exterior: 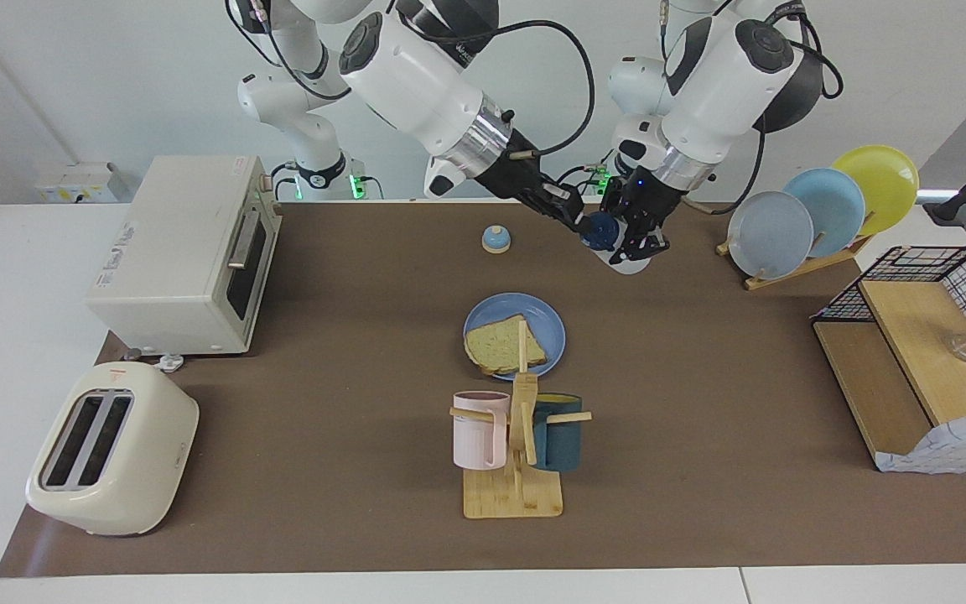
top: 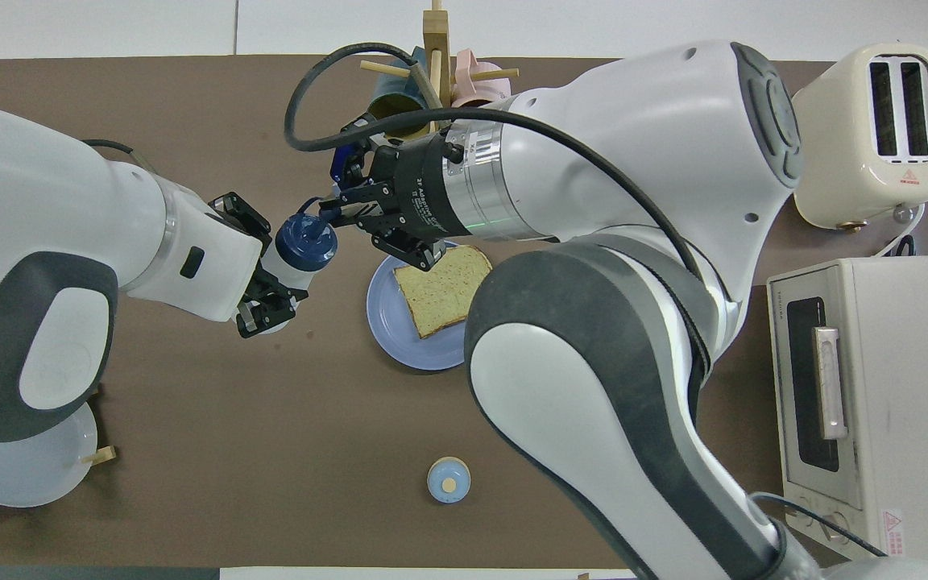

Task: Put bread on plate and add seasoning

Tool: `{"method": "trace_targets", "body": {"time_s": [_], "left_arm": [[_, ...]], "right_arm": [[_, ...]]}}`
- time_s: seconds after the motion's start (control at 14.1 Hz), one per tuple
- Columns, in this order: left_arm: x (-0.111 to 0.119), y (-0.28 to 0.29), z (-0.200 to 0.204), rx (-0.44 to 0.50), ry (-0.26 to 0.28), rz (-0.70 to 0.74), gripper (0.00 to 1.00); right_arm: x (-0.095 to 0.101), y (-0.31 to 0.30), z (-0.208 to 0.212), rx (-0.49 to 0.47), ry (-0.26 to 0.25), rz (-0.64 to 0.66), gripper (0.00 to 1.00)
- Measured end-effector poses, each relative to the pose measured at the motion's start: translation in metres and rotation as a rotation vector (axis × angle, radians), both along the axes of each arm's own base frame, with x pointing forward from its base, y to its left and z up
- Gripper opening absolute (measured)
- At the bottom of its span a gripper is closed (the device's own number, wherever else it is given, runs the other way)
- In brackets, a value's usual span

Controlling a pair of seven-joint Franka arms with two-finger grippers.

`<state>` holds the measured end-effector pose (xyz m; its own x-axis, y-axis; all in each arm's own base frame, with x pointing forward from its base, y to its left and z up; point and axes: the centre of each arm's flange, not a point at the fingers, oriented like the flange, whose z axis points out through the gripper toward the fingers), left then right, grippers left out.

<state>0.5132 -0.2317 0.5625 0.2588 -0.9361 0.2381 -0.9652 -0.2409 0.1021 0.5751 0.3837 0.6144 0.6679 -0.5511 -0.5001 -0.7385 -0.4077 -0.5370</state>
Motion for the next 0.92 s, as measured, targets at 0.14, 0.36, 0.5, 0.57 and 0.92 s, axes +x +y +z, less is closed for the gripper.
{"method": "trace_targets", "body": {"time_s": [0.14,0.36,0.5,0.57,0.92], "left_arm": [[-0.006,0.000,-0.014,0.018,0.043,-0.023,0.41],[-0.010,-0.002,-0.026,0.027,0.067,-0.035,0.41],[-0.010,-0.002,-0.026,0.028,0.068,-0.036,0.41],[-0.010,-0.002,-0.026,0.028,0.068,-0.036,0.41],[-0.010,-0.002,-0.026,0.029,0.067,-0.038,0.41]], "right_arm": [[0.009,-0.011,0.014,0.034,-0.052,-0.059,0.31],[0.012,-0.023,0.026,0.047,-0.070,-0.080,0.33],[0.011,-0.022,0.026,0.047,-0.070,-0.080,0.31],[0.011,-0.022,0.025,0.046,-0.068,-0.079,0.33],[0.008,-0.032,-0.005,-0.122,-0.162,0.062,0.67]]}}
